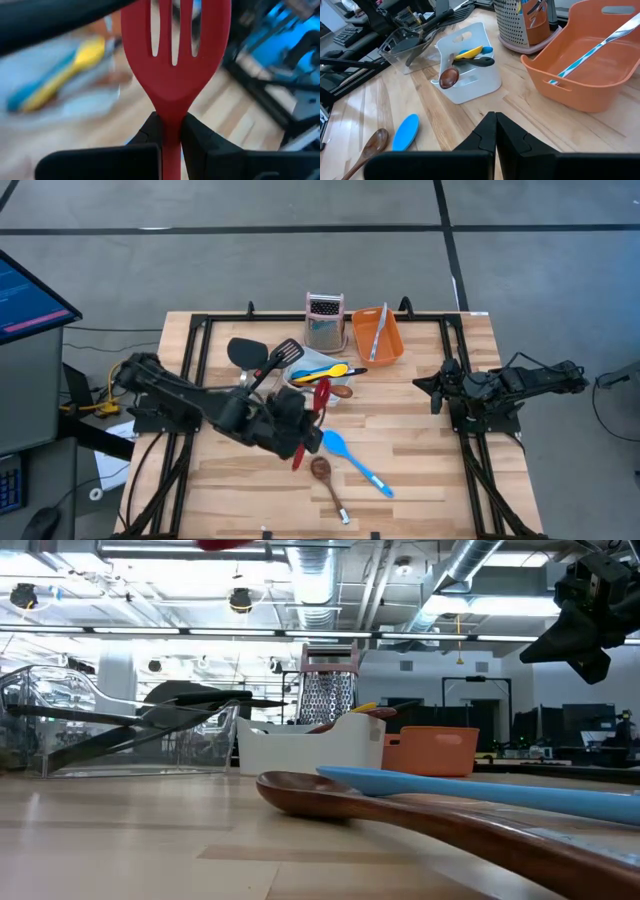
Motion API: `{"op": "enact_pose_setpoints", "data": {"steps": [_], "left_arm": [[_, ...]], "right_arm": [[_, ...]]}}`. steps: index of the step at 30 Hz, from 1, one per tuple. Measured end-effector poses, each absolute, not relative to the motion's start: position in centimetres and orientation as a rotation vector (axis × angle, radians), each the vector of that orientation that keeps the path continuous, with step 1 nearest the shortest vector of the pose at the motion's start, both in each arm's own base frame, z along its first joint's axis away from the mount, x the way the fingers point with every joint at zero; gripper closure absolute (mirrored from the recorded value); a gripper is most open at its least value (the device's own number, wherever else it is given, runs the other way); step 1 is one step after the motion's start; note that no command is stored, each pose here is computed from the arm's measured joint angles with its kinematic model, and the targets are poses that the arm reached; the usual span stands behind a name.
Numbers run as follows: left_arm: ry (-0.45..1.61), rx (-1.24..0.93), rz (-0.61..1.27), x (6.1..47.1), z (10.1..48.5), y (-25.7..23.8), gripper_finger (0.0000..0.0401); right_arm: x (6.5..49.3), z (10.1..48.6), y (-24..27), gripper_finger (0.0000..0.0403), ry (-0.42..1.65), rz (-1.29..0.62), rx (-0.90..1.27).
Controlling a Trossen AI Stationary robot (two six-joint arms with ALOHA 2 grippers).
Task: Pick & Place Kitchen Items
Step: Put the red slotted spoon into the white bin
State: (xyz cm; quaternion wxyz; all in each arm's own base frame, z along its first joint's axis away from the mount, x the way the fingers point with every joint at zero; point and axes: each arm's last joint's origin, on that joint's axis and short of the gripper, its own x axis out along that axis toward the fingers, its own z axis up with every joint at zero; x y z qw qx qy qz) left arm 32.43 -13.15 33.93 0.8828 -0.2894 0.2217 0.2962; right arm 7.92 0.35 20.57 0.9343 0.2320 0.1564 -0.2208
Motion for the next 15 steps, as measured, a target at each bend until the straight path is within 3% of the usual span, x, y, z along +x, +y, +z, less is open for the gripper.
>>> {"op": "enact_pose_setpoints", "data": {"steps": [7, 15], "left_arm": [[0.302, -0.315, 0.579, 32.2, 37.5, -11.9, 0.0385], [0.319, 0.058, 0.564, 33.6, 38.6, -9.4, 0.0384]], "right_arm": [[7.9, 20.6, 0.3, 0.0403, 0.319, -0.451, 0.475], [7.9, 20.6, 0.4, 0.0403, 0.318, -0.451, 0.476]]}}
